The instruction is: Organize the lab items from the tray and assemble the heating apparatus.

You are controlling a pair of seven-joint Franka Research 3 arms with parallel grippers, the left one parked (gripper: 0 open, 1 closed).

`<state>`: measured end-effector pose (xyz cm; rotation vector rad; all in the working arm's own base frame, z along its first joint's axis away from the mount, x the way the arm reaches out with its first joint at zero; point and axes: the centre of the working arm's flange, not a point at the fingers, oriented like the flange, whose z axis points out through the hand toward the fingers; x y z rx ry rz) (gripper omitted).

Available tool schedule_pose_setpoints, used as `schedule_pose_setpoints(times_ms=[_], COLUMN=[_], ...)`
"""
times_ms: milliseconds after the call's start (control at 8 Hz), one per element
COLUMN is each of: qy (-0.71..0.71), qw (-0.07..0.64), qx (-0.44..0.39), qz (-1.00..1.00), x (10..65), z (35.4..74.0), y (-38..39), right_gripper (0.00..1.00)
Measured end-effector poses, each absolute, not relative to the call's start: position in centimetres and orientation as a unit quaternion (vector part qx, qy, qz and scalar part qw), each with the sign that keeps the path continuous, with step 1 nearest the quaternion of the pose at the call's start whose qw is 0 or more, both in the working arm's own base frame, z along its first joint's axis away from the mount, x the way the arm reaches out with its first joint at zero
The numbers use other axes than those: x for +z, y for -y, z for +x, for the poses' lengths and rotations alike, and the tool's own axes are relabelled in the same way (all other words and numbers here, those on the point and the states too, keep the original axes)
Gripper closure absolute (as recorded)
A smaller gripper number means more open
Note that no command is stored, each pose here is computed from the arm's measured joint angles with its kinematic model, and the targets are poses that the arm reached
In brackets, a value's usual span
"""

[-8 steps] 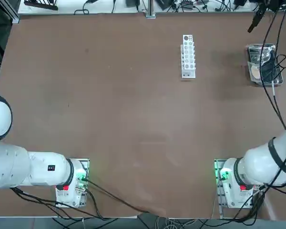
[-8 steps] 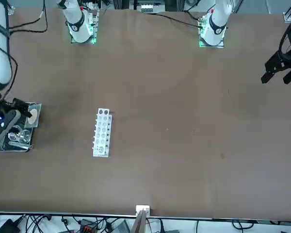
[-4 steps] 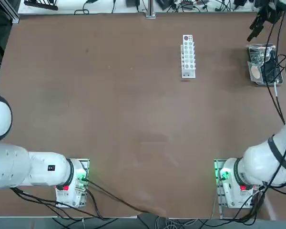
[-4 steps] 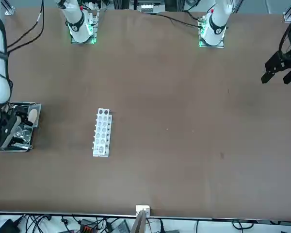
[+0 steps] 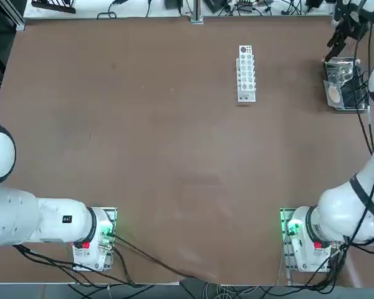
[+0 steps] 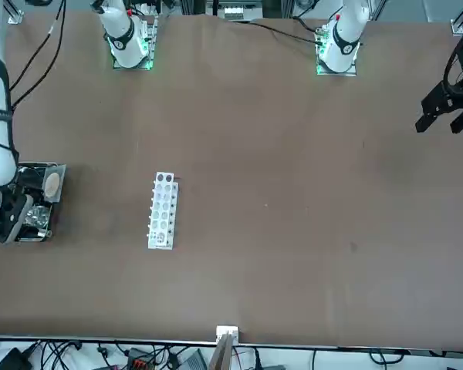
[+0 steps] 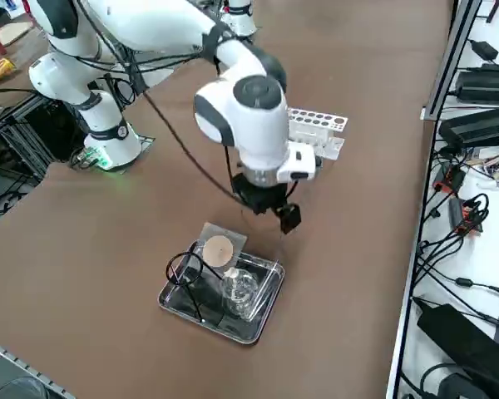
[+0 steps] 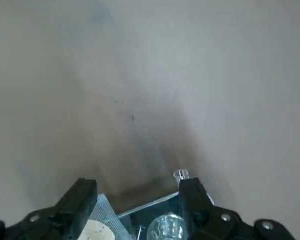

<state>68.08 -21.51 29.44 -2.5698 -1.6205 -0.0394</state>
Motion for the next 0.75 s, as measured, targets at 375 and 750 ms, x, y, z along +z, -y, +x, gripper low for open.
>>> schedule_pose_setpoints(times_ms=[375,750], qy=[0.532,0.549], qw=[0.054,0.063], qx=[-0.018,-0.028], qz=[-0.845,-0.833], x=[27.9,26.3], z=[68.8,69.2], y=[22.9,23.6], right_gripper=[0.0,0.05])
